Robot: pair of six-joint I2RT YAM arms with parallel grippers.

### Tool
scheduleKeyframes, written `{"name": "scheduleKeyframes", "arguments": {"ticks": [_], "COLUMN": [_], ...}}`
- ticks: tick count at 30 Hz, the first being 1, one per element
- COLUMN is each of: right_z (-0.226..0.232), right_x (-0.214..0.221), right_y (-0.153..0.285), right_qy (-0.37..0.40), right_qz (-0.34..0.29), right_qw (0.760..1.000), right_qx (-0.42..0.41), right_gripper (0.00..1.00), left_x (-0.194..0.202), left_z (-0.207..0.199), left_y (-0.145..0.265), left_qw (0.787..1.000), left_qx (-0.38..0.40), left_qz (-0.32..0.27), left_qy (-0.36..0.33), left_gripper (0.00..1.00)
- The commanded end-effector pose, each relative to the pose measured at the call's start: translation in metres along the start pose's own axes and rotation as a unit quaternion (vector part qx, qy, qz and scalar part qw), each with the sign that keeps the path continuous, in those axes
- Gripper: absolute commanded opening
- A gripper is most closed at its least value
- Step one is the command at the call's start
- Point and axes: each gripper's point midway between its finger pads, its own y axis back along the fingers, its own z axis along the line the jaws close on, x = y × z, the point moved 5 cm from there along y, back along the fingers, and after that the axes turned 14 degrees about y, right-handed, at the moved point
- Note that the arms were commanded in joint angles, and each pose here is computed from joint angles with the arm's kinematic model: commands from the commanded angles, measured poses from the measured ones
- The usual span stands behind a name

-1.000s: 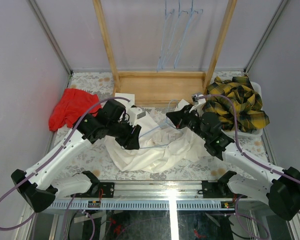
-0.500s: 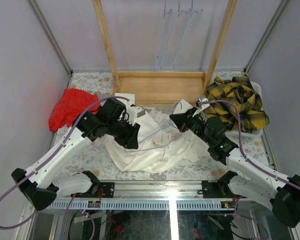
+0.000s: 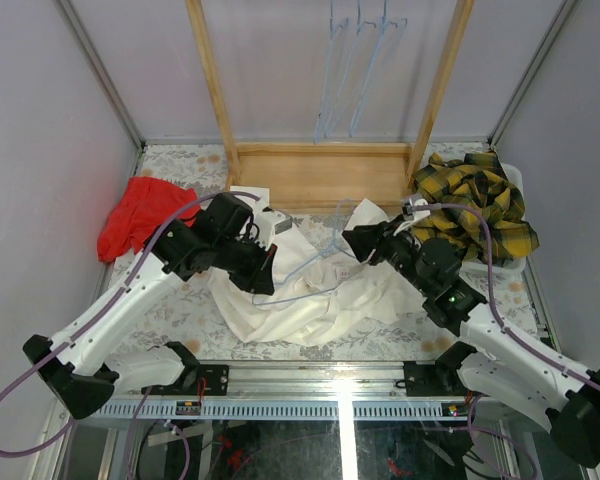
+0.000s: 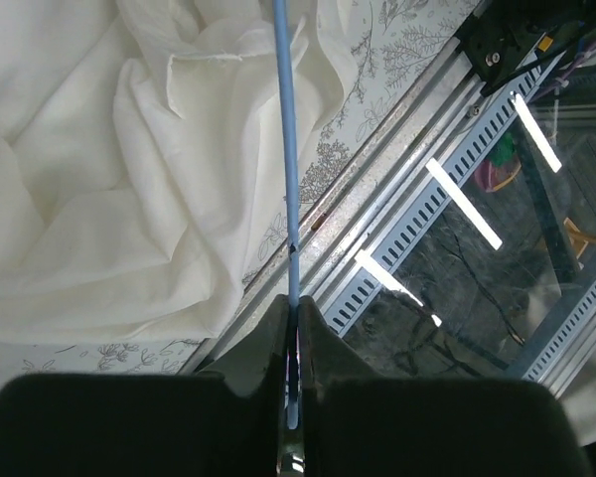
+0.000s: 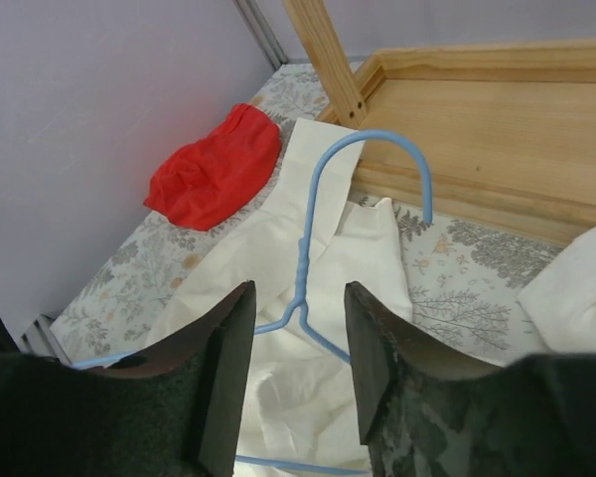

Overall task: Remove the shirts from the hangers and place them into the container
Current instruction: Remove the shirt from the hanger.

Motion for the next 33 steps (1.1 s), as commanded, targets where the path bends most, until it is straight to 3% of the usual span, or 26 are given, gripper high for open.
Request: {"name": "scheduleKeyframes", "arguments": {"ticks": [1,6,11,17,20,26,33], "right_z": [-0.017,-0.053,-0.055,-0.062,-0.061,-0.058,-0.055], "right_x": [-0.015,0.014,0.056,0.103,0.105,0.087,0.07], "right_y": [0.015,0.039,0.041,0.042,0.04,0.038,0.044], "right_qy": [0.0,0.0,-0.031,-0.066,-0.073,-0.086,-0.094], "right_qz": [0.006,0.1,0.206,0.307,0.304,0.242,0.212], "right_qw": [0.996,0.967,0.944,0.899,0.901,0.922,0.93], "right_qx": [0.088,0.235,0.256,0.305,0.301,0.289,0.284], "right_gripper": [0.56,0.68,0.71,0.66,0.58,0.57,0.58], "left_x": [-0.002,-0.006,-0.011,-0.023,-0.026,-0.027,-0.043], "left_z": [-0.009,-0.011,-0.01,-0.018,-0.02,-0.016,-0.005], "left_y": [0.023,0.03,0.037,0.07,0.086,0.099,0.129], "left_qw": [1.0,0.999,0.998,0.99,0.983,0.975,0.937], "left_qx": [-0.006,-0.014,-0.034,-0.063,-0.075,-0.109,-0.172], "left_qz": [-0.019,-0.028,-0.046,-0.128,-0.165,-0.191,-0.301], "left_qy": [-0.01,-0.015,-0.01,-0.013,-0.012,0.008,0.035], "left_gripper": [0.0,0.0,0.0,0.0,0.0,0.0,0.0]}}
